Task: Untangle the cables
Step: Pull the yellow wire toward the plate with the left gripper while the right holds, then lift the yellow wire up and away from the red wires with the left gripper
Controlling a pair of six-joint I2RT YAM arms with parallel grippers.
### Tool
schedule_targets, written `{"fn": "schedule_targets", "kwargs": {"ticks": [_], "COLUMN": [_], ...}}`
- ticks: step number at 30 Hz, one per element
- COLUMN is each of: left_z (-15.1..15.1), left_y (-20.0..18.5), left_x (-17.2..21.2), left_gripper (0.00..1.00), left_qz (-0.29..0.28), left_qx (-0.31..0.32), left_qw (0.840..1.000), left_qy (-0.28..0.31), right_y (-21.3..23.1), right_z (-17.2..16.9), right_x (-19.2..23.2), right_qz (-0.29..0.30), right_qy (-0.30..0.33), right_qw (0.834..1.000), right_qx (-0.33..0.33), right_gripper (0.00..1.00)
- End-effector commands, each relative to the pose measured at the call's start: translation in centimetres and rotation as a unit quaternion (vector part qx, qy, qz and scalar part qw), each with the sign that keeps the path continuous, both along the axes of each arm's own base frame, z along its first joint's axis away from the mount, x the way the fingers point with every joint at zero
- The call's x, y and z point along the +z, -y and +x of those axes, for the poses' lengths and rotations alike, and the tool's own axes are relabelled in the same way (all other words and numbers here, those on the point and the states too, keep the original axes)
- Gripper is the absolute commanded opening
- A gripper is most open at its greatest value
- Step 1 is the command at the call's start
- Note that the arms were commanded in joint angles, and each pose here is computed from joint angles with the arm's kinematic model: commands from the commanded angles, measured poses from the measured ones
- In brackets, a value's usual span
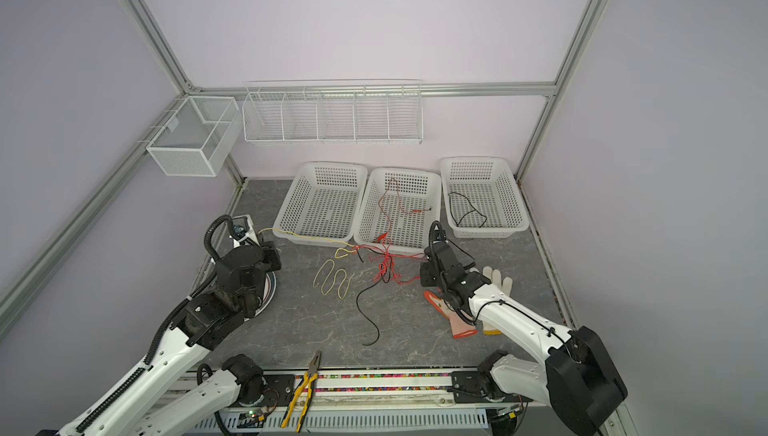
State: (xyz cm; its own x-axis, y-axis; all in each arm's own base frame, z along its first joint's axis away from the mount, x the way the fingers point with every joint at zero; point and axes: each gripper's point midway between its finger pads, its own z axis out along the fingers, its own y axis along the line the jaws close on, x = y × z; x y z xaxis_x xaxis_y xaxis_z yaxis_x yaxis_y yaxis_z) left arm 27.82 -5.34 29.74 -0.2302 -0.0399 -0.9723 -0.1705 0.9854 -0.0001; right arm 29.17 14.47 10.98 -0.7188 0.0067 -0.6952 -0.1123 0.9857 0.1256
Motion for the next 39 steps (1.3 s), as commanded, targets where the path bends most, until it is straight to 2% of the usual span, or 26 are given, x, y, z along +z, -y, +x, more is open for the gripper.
{"fn": "schedule_targets", "kwargs": {"ticks": [1,5,9,13,16,21,25,28,31,35,39], "left_z": [-0.1,0.9,0.8,0.6,0.8,1.2,1.4,1.6,1.9,2.2,2.5], "left_y": [-2.6,2.7,7.8,11.2,12.0,12.3,12.4,12.6,12.8,13.2,13.8], "left_x": [5.1,4.1,3.2,2.0,1.4,0.6,0.1,0.1,0.5,1.3,1.7], "left_gripper": [0.0,0.0,0.0,0.0,0.0,0.0,0.0,0.0,0.0,0.0,0.0], "left_qz": [-0.034,-0.063,-0.08,-0.078,-0.075,-0.07,-0.069,-0.068,-0.073,-0.082,-0.084], "left_qx": [0.053,-0.091,-0.225,-0.308,-0.323,-0.325,-0.324,-0.324,-0.325,-0.327,-0.338], "left_qw": [0.994,0.989,0.964,0.942,0.938,0.939,0.94,0.94,0.939,0.937,0.932], "left_qy": [0.086,0.103,0.114,0.107,0.098,0.089,0.085,0.084,0.088,0.095,0.096], "right_y": [4.1,0.1,-4.5,-7.3,-9.1,-11.1,-11.8,-12.3,-11.8,-12.1,-13.7], "right_z": [-1.8,-1.5,-2.1,-2.2,-2.1,-2.5,-3.2,-3.5,-2.5,-1.9,-2.0], "right_x": [-3.1,-1.8,-1.4,-1.3,-0.6,1.9,4.2,5.8,6.8,7.8,9.8], "right_qz": [-0.07,-0.033,-0.015,-0.033,-0.025,-0.004,0.006,0.015,0.003,0.011,0.036], "right_qy": [-0.047,-0.015,-0.012,-0.013,-0.011,0.014,0.036,0.053,0.068,0.083,0.106], "right_qw": [0.996,0.998,0.989,0.978,0.971,0.957,0.946,0.938,0.945,0.947,0.933], "right_qx": [-0.036,0.045,0.148,0.203,0.237,0.289,0.323,0.343,0.319,0.309,0.342], "right_gripper": [0.06,0.06,0.06,0.09,0.14,0.36,0.48,0.53,0.53,0.56,0.61]}}
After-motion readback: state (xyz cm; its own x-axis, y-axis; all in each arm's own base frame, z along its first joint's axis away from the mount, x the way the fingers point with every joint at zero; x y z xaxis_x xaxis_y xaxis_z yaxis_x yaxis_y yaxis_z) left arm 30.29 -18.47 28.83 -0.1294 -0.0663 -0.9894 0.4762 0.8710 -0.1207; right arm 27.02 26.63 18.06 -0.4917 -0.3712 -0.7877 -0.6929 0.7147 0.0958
